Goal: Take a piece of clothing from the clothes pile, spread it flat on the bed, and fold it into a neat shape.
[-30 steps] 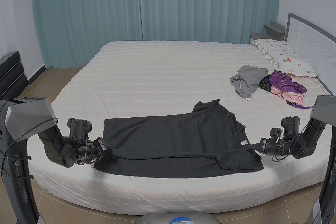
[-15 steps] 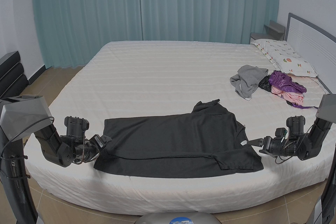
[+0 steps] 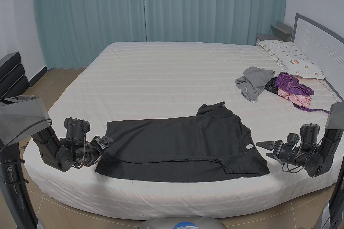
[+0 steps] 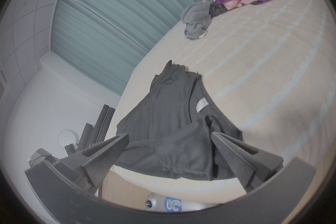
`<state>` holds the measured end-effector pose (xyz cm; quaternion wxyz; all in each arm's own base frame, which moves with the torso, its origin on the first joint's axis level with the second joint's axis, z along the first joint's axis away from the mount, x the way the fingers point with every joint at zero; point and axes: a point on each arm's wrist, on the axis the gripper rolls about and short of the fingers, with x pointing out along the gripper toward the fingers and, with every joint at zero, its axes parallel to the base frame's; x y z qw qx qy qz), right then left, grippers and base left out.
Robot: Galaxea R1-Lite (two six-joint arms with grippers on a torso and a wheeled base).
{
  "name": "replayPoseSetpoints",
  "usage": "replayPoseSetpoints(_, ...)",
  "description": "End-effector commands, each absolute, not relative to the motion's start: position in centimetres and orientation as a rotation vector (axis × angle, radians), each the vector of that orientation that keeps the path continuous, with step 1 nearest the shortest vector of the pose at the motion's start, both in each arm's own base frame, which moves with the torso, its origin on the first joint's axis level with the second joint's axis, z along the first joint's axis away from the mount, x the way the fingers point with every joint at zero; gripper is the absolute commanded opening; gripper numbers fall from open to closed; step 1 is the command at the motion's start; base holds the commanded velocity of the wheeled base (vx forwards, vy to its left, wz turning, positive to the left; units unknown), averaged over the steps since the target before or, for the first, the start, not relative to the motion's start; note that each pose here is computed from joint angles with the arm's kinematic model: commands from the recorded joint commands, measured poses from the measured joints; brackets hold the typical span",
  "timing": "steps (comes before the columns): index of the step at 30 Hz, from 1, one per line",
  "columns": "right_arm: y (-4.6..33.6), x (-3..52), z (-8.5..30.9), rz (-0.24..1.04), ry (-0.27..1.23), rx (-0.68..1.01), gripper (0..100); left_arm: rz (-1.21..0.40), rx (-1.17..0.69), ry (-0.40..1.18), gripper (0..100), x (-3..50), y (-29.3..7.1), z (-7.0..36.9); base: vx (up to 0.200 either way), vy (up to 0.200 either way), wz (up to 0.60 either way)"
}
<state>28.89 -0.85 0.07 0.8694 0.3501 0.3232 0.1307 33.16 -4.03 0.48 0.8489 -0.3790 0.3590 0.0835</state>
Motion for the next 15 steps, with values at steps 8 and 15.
replayPoseSetpoints(8, -0.6, 28.0, -1.3, 0.256, 0.738, 0.749, 100, 0.19, -0.854, 0.736, 100, 33.1, -4.1, 1.1, 0.0, 0.0, 0.0)
replayPoseSetpoints(15, -0.6, 28.0, -1.3, 0.255, 0.741, 0.749, 100, 0.16, -0.787, 0.788, 100, 30.9, -4.9, 1.3, 0.0, 0.0, 0.0)
